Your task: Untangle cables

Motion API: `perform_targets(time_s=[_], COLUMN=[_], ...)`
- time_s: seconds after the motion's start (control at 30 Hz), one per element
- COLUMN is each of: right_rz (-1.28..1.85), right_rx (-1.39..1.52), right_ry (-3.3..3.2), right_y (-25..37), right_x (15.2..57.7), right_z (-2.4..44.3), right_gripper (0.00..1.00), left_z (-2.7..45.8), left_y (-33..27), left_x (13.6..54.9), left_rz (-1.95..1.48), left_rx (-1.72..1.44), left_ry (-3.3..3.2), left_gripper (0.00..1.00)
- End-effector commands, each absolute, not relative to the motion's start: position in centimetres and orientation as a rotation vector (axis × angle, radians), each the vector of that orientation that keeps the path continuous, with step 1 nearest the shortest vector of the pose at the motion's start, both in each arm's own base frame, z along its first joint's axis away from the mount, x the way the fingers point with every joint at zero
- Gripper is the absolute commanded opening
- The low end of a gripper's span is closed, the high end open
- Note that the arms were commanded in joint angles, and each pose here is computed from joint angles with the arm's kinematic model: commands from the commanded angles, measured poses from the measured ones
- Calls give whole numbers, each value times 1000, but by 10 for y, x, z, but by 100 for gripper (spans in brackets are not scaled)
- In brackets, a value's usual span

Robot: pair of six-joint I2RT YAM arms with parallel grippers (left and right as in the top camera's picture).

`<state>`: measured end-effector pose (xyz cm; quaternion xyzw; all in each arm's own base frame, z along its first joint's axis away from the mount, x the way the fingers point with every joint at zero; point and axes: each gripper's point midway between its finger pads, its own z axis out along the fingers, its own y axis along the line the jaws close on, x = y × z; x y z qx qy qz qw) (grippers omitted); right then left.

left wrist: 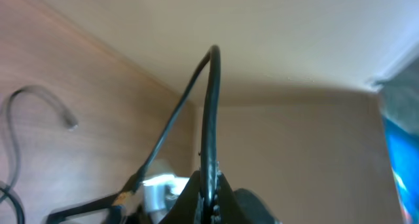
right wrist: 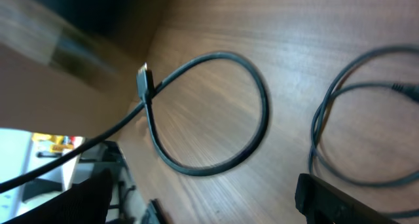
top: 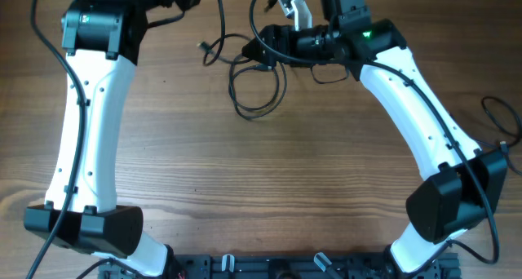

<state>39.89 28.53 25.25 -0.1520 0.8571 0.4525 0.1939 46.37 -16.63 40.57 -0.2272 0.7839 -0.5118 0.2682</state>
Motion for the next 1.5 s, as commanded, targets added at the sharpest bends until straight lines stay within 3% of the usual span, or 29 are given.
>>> perform_targets(time_s=[0.0, 0.1, 0.43, 0.6, 0.77, 0.93, 1.07, 1.23, 1.27, 1.3, 1.33, 1.37, 1.4, 1.43, 1.47], right_rz=[1233, 1210, 1413, 1400, 1346, 1294, 1274, 1245, 1242, 1239, 1234, 1229, 1221, 1201, 1175], right_rx=[-639, -688, -905, -934, -905, -795, -781, -759, -755, -748, -739, -724, -708, -680, -646], right_ry=[2183, 2078, 1836, 1825, 1853, 1923, 1929, 1944, 1945, 1948, 1953, 1963, 1975, 1996, 2022], right_y=[283, 282, 309, 327, 332, 328, 327, 325, 323, 321, 318, 313, 308, 301, 293], right_x=[384, 381, 352, 344, 350, 364, 367, 371, 373, 374, 377, 380, 383, 388, 394], right_z=[303, 329, 367, 366, 360, 355, 354, 351, 351, 351, 350, 349, 347, 344, 339], right_gripper=[92, 93, 86, 76, 58, 24, 6, 4, 4, 4, 4, 4, 4, 4, 4], left_z=[378, 369, 365, 362, 362, 361, 360, 358, 358, 357, 356, 355, 355, 355, 355], left_y=[-140, -144, -150, -158, -188, -193, -191, -185, -182, -178, -172, -167, -163, -162, -160], left_x=[473, 467, 463, 458, 447, 445, 447, 451, 452, 455, 458, 460, 462, 463, 463], left_rz=[-1249, -1284, -1278, -1276, -1288, -1273, -1257, -1212, -1193, -1164, -1118, -1065, -1022, -999, -967], left_rx=[-967, -1122, -1154, -1144, -1049, -1040, -1045, -1066, -1075, -1088, -1080, -1046, -1003, -962, -902], left_ry=[2103, 2117, 2132, 2164, 2223, 2227, 2219, 2194, 2183, 2167, 2153, 2146, 2147, 2153, 2164], left_gripper=[4, 4, 4, 4, 4, 6, 10, 15, 20, 32, 49, 74, 92, 100, 100])
